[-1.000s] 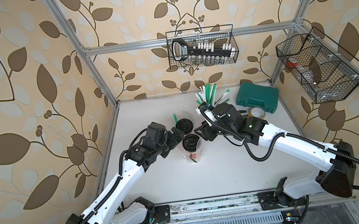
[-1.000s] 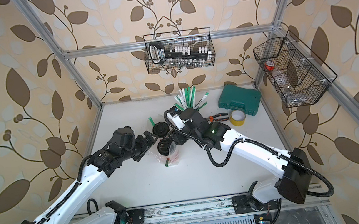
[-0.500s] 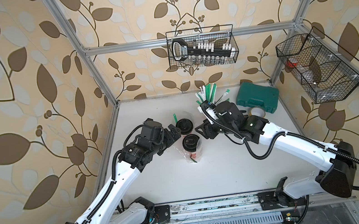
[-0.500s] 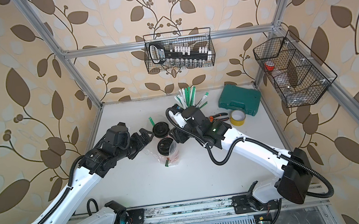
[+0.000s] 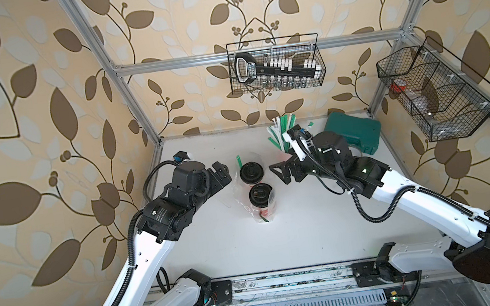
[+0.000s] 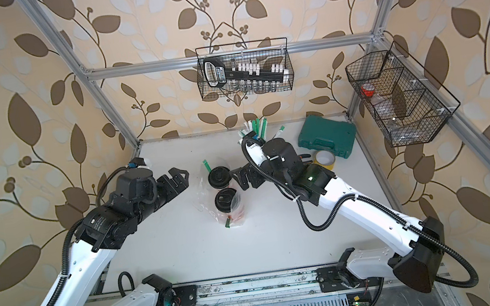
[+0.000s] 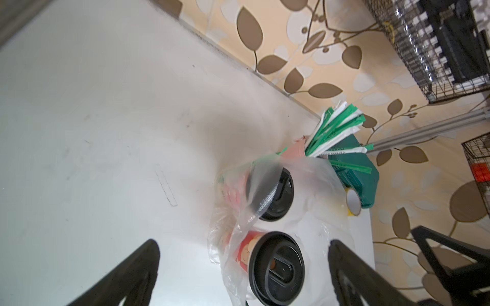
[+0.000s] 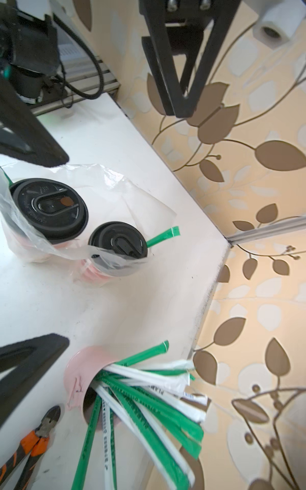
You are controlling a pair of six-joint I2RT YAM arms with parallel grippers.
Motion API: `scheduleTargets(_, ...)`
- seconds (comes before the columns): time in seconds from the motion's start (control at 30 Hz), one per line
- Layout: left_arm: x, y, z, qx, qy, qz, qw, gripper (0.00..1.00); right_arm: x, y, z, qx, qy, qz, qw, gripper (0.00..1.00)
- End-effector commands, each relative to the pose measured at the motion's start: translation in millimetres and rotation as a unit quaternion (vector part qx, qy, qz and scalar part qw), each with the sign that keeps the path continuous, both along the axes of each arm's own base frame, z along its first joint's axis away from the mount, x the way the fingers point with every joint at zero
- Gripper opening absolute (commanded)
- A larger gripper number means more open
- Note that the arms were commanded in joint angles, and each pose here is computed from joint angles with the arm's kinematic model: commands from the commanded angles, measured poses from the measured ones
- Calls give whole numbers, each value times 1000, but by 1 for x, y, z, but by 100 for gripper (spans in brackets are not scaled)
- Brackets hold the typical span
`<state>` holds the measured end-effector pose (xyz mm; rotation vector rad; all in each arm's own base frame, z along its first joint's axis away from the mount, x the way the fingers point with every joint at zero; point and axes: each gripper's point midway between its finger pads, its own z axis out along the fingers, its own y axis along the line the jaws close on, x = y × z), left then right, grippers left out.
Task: Pack milk tea into plastic carrier bags
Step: Reset both arms
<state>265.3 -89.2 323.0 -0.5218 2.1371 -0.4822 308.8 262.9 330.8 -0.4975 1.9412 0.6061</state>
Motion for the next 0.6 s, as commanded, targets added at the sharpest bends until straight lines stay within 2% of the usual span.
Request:
scheduleTargets(0.0,-8,45,25,82,-41,67,994,99,11,-44,13,15,-23,-75,997,100)
scheduleTargets(0.13,-13,86,25,151,-58,160,974,99,24,-128,14,41,-44,-212,975,100)
scheduleTargets(0.2,-13,106,15,189,-58,214,957,99,27,-185,3,50,-51,-305,950,100)
scheduleTargets(0.3,1,117,-17,216,-37,247,944,99,23,-258,-30,40,-54,-425,903,100)
scheduleTargets(0.43,20,144,-79,226,8,299,927,99,20,-314,-100,6,-37,-506,862,100)
scheduleTargets(0.5,26,161,-110,238,13,319,917,99,20,-326,-132,-8,-31,-525,851,100)
scheduleTargets(0.57,35,175,-141,250,22,311,917,99,22,-331,-158,-23,-39,-532,846,100)
